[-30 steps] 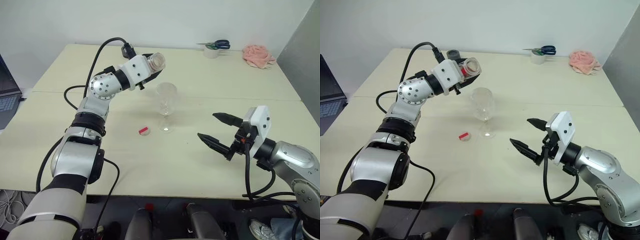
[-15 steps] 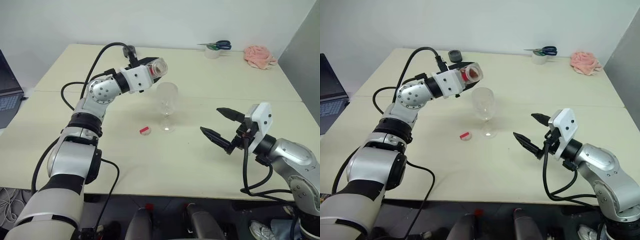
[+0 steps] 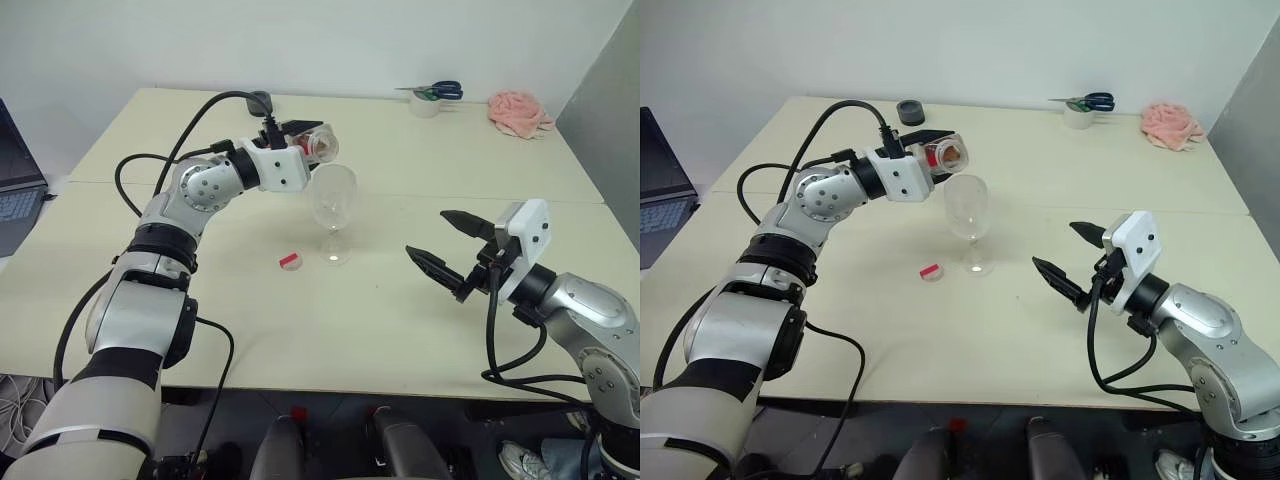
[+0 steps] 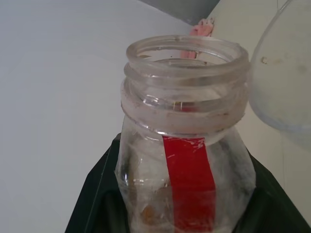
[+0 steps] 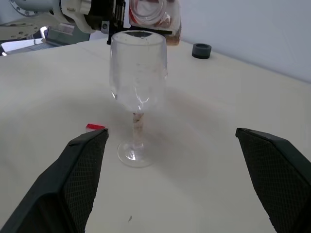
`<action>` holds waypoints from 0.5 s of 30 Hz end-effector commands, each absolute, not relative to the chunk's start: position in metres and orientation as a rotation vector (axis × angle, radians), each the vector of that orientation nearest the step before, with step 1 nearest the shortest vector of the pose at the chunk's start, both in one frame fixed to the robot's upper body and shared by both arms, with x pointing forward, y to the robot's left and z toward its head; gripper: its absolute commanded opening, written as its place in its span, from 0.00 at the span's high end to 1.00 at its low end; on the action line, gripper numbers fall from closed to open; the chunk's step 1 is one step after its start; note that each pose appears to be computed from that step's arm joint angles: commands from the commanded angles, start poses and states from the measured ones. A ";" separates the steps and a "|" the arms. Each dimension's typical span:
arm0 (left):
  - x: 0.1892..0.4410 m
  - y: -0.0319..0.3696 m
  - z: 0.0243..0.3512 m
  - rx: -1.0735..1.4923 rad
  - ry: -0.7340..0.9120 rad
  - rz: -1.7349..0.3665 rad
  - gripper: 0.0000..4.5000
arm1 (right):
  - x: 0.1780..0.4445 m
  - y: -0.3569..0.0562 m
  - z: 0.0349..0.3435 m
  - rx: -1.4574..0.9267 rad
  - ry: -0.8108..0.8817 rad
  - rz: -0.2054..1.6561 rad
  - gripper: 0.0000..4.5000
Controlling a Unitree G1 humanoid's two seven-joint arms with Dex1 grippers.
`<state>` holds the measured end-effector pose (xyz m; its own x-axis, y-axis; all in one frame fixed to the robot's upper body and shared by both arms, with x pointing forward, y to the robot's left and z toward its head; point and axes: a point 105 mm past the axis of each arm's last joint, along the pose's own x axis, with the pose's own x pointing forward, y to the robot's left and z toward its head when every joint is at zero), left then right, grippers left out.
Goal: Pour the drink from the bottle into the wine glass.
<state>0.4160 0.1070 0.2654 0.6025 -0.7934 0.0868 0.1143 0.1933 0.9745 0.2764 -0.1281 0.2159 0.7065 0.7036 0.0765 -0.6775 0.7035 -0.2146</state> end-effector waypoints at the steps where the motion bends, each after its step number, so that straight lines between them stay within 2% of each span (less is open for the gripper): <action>1: 0.410 0.105 0.292 1.266 -0.783 -0.673 0.60 | 0.270 -0.131 0.246 -0.157 -0.316 0.754 0.00; 6: 0.410 0.104 0.290 1.296 -0.782 -0.682 0.60 | 0.241 -0.112 0.264 -0.093 -0.388 0.909 0.00; 8: 0.410 0.103 0.290 1.305 -0.787 -0.687 0.60 | 0.242 -0.112 0.259 -0.165 -0.353 0.902 0.00; 15: 0.412 0.102 0.291 1.317 -0.777 -0.680 0.60 | 0.249 -0.110 0.253 -0.197 -0.325 0.881 0.00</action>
